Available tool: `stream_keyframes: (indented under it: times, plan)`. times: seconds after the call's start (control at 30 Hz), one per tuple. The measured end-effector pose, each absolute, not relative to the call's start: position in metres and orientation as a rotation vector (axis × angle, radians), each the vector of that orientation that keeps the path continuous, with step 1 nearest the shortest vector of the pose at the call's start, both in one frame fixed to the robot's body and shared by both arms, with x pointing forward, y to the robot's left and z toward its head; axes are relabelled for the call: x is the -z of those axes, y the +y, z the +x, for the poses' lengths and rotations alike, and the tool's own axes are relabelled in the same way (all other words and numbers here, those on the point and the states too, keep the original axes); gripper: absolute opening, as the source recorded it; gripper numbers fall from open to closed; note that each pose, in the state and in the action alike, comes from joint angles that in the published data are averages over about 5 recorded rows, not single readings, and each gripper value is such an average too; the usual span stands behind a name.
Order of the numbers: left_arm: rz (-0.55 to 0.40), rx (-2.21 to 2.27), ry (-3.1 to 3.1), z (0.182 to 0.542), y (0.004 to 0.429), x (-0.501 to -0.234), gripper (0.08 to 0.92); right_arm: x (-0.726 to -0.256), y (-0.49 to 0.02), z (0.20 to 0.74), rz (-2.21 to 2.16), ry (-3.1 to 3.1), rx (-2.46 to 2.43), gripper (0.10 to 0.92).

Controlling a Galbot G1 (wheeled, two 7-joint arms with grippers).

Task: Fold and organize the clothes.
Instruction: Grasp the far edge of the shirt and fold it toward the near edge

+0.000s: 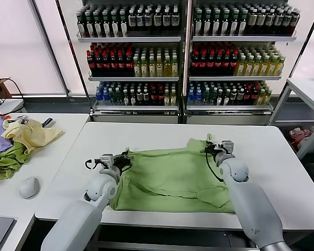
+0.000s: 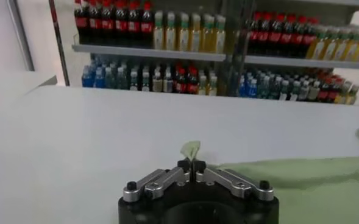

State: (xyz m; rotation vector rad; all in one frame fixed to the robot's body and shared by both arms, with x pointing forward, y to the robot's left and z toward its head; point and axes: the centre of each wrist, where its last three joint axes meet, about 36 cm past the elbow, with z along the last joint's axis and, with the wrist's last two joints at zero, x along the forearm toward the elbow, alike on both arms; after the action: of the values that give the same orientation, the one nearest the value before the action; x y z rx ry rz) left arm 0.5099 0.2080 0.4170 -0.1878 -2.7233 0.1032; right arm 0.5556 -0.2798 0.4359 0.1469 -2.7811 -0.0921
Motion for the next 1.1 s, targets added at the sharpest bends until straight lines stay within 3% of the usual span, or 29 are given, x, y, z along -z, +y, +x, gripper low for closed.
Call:
stream_keyframes:
  times: [0.27, 0.77, 1.1]
  plan:
    - [-0.27, -0.12, -2.76, 0.469, 0.209, -0.43, 0.091, -0.447, -0.291, 0.489, 0.144, -2.833, 0.11, 0.117]
    - [-0.314, -0.026, -2.694, 0.425, 0.21, -0.414, 0.107, -0.436, -0.291, 0.395, 0.045, -2.785, 0.073, 0.125]
    - [-0.286, 0.073, -2.717, 0.407, 0.204, -0.409, 0.354, -0.428, -0.28, 0.372, 0.036, -2.77, 0.038, 0.371]
